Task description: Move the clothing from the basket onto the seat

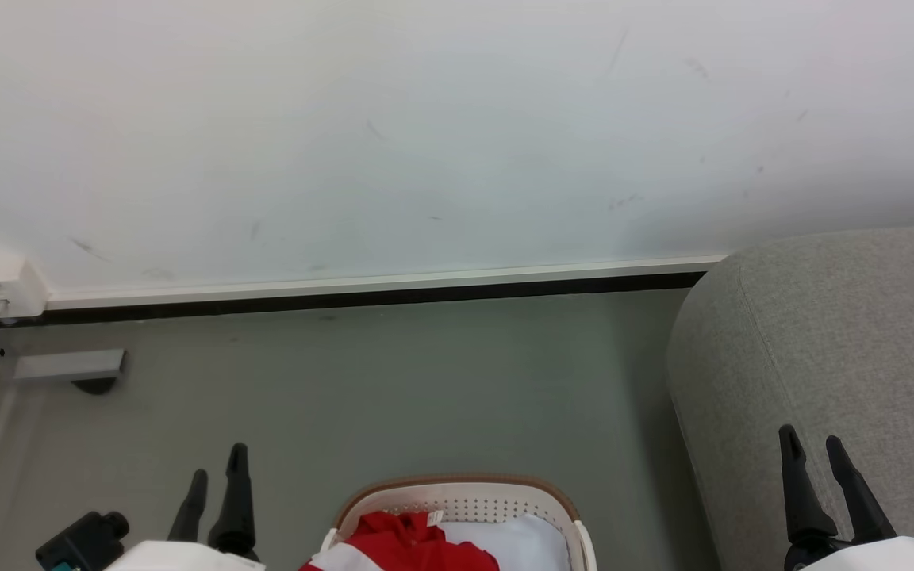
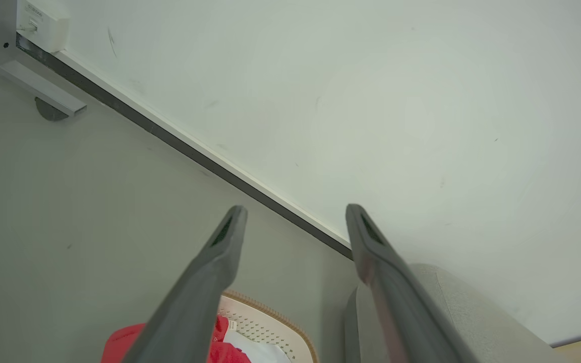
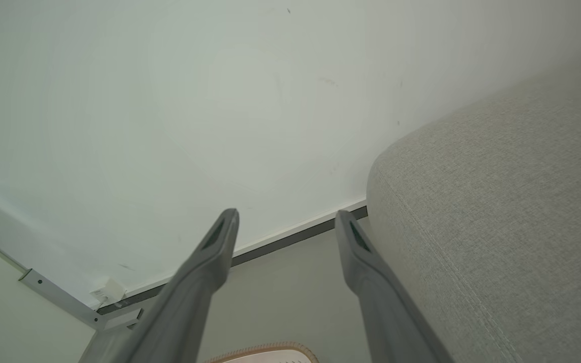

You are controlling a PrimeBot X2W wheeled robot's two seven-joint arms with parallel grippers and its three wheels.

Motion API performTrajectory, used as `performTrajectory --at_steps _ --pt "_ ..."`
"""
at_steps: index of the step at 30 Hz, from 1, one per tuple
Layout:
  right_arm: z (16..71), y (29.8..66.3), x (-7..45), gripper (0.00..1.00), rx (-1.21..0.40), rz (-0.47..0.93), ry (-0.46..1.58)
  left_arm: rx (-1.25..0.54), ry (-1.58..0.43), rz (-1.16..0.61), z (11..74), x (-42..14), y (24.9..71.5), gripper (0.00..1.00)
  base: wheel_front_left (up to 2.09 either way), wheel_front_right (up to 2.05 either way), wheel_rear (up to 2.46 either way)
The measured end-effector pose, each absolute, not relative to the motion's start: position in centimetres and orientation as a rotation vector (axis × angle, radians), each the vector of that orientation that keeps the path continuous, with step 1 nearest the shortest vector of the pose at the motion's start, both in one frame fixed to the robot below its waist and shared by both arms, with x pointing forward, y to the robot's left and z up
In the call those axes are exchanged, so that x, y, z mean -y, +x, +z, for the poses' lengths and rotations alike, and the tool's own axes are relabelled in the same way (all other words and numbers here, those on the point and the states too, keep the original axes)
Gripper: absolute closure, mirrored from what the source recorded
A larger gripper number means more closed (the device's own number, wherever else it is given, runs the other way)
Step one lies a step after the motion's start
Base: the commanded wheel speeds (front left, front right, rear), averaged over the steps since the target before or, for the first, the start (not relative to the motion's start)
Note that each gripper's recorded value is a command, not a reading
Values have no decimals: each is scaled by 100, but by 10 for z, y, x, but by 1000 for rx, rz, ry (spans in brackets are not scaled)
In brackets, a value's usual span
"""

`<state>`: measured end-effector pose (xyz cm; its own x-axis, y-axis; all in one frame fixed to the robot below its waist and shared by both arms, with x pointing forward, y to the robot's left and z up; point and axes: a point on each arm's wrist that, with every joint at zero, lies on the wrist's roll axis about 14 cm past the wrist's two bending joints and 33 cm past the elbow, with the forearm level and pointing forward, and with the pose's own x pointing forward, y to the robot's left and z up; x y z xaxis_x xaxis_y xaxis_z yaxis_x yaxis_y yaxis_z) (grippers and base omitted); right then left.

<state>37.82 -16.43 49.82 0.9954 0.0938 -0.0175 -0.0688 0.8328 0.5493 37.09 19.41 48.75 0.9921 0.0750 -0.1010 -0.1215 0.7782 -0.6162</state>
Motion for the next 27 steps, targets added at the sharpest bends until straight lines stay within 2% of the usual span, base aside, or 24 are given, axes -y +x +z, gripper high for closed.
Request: performTrajectory --at_steps 15,27 --pt "500 378 159 0 -22 121 360 -37 -448 103 496 -194 369 0 0 0 0" --pt "497 375 160 0 -11 120 263 -3 -310 99 503 -196 366 0 0 0 0"
